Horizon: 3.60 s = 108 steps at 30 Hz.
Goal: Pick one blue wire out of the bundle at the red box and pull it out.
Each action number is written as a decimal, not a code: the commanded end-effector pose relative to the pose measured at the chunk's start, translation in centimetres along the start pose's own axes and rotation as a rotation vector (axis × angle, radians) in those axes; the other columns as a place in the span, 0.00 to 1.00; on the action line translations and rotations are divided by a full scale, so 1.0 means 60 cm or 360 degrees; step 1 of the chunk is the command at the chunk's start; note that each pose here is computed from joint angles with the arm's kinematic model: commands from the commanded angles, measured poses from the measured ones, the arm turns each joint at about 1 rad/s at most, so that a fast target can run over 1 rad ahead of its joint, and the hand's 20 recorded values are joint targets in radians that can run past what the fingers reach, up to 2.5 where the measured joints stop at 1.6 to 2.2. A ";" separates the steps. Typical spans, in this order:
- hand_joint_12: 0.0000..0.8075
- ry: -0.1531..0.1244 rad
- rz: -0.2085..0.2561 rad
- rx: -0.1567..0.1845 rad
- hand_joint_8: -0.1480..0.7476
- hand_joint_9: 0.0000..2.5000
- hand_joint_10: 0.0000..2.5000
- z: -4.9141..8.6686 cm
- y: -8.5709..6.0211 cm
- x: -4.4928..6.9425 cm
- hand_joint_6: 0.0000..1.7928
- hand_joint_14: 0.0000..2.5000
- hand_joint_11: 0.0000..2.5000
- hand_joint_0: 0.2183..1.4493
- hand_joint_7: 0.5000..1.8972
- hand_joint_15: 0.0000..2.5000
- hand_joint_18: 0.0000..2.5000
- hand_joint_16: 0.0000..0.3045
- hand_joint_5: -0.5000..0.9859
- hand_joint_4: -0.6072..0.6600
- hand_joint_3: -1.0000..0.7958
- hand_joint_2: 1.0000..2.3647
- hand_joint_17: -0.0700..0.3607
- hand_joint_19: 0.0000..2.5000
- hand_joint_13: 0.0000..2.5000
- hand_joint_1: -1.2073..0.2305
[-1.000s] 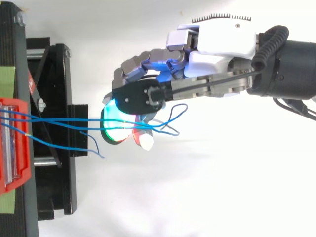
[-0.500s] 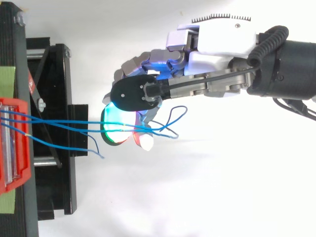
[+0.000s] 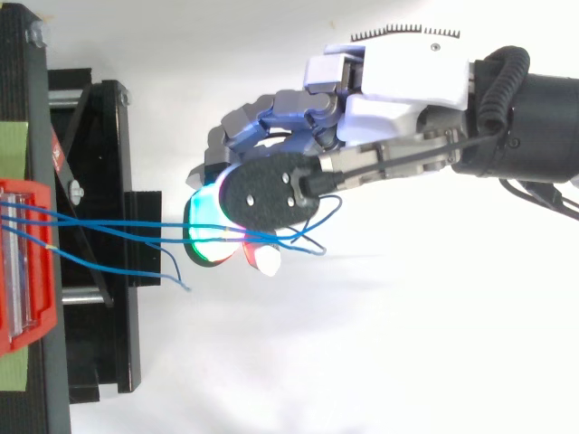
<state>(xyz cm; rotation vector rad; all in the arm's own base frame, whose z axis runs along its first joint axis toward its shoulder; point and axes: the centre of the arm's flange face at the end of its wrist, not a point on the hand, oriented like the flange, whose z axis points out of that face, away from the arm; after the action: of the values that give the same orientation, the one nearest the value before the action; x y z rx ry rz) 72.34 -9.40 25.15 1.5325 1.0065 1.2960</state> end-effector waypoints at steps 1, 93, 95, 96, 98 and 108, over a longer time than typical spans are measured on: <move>0.55 -0.0001 0.0000 -0.0001 0.56 0.37 0.01 0.000 0.000 0.000 0.46 0.00 0.40 0.20 0.50 0.04 0.10 0.23 0.23 0.69 0.28 0.00 0.53 0.11 0.11 0.33; 0.51 -0.0158 -0.0506 -0.0077 0.51 0.39 0.01 -0.007 0.045 -0.013 0.47 0.00 0.40 0.28 0.56 0.04 0.10 0.20 0.25 0.62 0.48 0.02 0.49 0.11 0.12 0.30; 0.51 -0.0161 -0.0516 -0.0077 0.52 0.39 0.01 -0.007 0.045 -0.014 0.47 0.00 0.40 0.28 0.56 0.04 0.10 0.20 0.25 0.62 0.48 0.02 0.49 0.11 0.12 0.30; 0.51 -0.0164 -0.0518 -0.0075 0.51 0.39 0.01 -0.007 0.044 -0.014 0.47 0.00 0.40 0.28 0.56 0.04 0.10 0.20 0.25 0.62 0.48 0.02 0.49 0.11 0.12 0.31; 0.51 -0.0166 -0.0518 -0.0075 0.52 0.39 0.01 -0.007 0.044 -0.015 0.47 0.00 0.39 0.28 0.56 0.04 0.10 0.20 0.25 0.62 0.48 0.02 0.49 0.11 0.12 0.31; 0.51 -0.0168 -0.0490 -0.0075 0.52 0.39 0.01 -0.007 0.043 -0.013 0.47 0.00 0.40 0.27 0.54 0.05 0.09 0.21 0.25 0.65 0.46 0.01 0.49 0.12 0.11 0.33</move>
<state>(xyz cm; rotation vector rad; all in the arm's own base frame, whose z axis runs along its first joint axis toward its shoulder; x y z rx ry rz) 71.94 -10.96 27.46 1.3287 1.0914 1.0011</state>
